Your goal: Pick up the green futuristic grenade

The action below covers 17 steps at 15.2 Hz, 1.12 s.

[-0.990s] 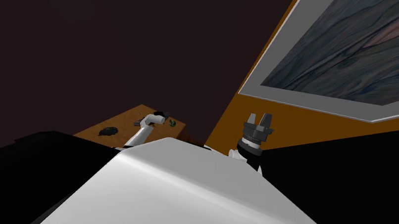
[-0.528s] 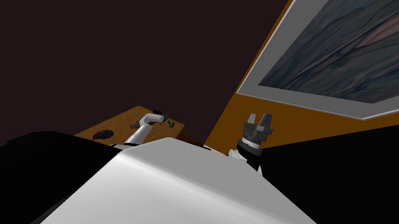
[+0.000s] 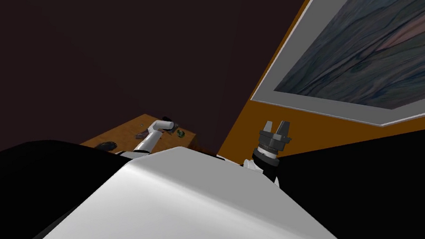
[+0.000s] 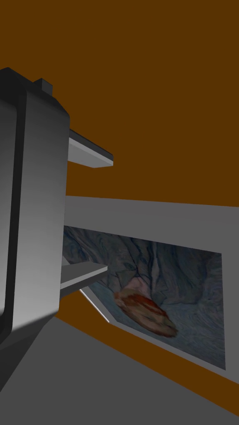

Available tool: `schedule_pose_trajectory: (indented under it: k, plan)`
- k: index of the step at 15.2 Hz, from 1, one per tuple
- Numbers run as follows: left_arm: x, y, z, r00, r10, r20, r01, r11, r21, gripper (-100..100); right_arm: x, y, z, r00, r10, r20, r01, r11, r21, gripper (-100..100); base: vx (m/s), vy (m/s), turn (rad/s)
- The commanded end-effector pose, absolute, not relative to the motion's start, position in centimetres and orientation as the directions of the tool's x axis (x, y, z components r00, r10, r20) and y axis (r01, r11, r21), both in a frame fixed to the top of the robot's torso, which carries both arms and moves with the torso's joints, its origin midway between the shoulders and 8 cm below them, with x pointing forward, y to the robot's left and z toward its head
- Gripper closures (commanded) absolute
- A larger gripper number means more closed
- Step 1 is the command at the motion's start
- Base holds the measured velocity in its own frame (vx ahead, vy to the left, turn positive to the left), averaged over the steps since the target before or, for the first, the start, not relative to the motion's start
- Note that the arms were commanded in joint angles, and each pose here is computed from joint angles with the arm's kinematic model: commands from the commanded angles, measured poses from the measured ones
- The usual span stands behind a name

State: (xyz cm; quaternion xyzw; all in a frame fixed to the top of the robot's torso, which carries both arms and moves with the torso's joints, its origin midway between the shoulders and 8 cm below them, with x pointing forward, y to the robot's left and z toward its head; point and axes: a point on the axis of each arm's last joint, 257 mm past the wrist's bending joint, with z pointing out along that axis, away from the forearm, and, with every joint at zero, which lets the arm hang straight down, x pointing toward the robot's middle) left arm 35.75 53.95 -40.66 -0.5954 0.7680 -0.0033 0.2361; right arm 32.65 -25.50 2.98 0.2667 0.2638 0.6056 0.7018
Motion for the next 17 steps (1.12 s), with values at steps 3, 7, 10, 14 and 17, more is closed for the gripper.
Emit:
schedule_pose_trajectory:
  k: [3,7,10,14,17]
  plan:
    - [34.0,53.8,-41.7,-0.184,-0.938,-0.294,-0.941,0.254,-0.223,-100,32.6,-25.5,3.0,0.127,0.991,-0.047,-0.709,0.124,0.694,0,0.017,0.007,-0.059]
    - [32.5,53.4,-42.4,-0.186,-0.953,-0.238,-0.959,0.229,-0.169,-100,32.6,-25.5,3.0,0.127,0.991,-0.047,-0.709,0.124,0.694,0,0.017,0.005,-0.05]
    - [32.0,53.2,-42.6,-0.186,-0.959,-0.215,-0.964,0.22,-0.15,-100,32.6,-25.5,3.0,0.127,0.991,-0.047,-0.709,0.124,0.694,0,0.015,0.004,-0.036]
    - [30.8,52.6,-43.1,-0.184,-0.97,-0.157,-0.974,0.202,-0.105,-100,32.6,-25.5,3.0,0.127,0.991,-0.047,-0.709,0.124,0.694,0,0.013,0.005,-0.046]
    - [30.5,53.0,-44.3,-0.164,-0.972,-0.167,-0.976,0.185,-0.115,-100,32.6,-25.5,3.0,0.127,0.991,-0.047,-0.709,0.124,0.694,0,-0.004,0.013,-0.09]
